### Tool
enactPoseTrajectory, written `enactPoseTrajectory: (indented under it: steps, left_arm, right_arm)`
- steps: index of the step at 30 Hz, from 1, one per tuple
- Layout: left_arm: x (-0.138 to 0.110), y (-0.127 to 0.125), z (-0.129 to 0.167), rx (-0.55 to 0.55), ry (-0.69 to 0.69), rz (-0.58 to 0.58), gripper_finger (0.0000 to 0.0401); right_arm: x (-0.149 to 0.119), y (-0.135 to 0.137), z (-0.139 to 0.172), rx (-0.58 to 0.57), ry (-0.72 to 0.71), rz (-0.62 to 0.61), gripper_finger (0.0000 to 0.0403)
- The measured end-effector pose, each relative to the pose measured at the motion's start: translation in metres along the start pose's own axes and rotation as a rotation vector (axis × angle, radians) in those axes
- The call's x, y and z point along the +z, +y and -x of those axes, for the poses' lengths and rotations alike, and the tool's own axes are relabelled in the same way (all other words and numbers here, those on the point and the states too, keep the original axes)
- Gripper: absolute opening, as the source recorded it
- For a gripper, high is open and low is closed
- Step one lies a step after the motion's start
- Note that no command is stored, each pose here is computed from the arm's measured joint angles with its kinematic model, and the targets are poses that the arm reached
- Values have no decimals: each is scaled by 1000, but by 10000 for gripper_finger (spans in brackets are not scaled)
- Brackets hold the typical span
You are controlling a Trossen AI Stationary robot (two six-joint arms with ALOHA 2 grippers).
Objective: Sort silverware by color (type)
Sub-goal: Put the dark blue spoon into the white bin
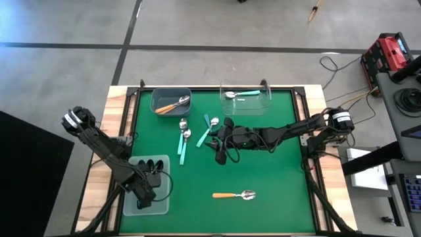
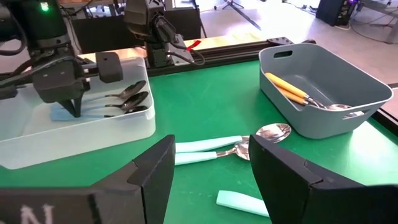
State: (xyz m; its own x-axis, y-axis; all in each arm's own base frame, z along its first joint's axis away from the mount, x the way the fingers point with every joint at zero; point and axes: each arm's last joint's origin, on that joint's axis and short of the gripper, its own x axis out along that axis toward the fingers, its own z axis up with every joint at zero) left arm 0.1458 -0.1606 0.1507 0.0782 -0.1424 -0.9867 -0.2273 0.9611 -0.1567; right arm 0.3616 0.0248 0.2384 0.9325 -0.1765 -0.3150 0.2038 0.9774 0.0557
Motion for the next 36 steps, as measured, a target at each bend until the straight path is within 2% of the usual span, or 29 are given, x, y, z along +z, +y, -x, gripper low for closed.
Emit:
enactPoseTrajectory:
  steps: [9, 18, 26, 32, 36]
  left_arm:
    - [6, -8, 9, -19, -70, -32, 0]
    - [-1, 4, 8, 118, -19, -22, 0]
    - [3, -1, 3, 29, -78, -21, 0]
    - [8, -4, 5, 50, -186, -37, 0]
    - [7, -3, 12, 90, -115, -51, 0]
  right_arm:
    - [0, 2, 0, 4, 0, 0, 196]
    - [0, 2, 0, 4, 1, 0, 196]
    - [-3, 2, -2, 3, 10, 3, 196]
    - [-3, 2, -2, 3, 9, 2, 196]
    - [-3, 2, -2, 3, 8, 2, 196]
